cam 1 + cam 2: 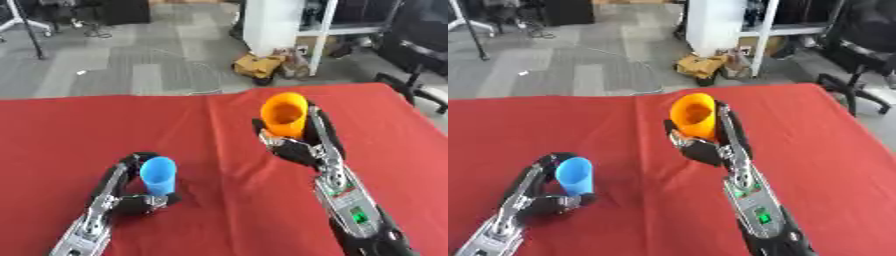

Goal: Pour the contents of one cup into another cup.

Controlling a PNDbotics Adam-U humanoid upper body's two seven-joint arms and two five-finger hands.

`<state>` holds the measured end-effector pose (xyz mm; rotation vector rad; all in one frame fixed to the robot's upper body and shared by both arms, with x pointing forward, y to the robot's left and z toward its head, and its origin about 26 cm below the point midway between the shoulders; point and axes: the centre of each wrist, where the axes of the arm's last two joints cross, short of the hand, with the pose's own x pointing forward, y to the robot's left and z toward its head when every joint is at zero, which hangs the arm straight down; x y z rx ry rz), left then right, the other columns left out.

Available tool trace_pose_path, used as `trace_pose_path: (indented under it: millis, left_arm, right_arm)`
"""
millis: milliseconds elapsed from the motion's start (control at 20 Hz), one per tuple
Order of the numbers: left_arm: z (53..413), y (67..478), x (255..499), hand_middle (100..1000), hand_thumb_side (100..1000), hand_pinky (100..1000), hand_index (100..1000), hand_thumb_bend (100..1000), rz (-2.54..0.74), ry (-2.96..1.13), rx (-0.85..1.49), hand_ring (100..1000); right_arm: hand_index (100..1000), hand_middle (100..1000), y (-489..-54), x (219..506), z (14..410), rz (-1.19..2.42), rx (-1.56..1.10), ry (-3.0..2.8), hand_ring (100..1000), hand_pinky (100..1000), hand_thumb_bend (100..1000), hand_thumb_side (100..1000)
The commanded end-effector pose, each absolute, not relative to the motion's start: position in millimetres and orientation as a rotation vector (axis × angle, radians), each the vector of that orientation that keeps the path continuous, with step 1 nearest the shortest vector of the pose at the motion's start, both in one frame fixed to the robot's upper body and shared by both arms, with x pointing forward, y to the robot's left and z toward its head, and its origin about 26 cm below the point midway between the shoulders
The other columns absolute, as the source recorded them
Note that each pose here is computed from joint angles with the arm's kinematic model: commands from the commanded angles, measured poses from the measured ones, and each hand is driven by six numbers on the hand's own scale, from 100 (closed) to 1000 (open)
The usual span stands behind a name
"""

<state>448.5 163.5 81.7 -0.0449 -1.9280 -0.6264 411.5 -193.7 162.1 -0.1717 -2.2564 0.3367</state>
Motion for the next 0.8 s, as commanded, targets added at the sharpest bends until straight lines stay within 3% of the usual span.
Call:
trace_pose_path:
  millis: [50,550,800]
  left_arm:
    - [98,156,453,607,174,742,753,883,-0.673,-1.968,-0.065,583]
    - [88,157,454,552,132,713,728,870,-0.807,-1.9,-0.11,534]
    - [85,157,454,475,100,669,680,818,-0.793,-1.899,-0.116,465]
  right_arm:
    - [481,216,-191,411,176,0.346,-0.168,-2.306,236,574,341,100]
    - [480,215,-192,411,174,0.346,-0.168,-2.298,236,563,340,100]
    - [481,212,-192,411,173,0.343,-0.17,-2.296,236,565,339,100]
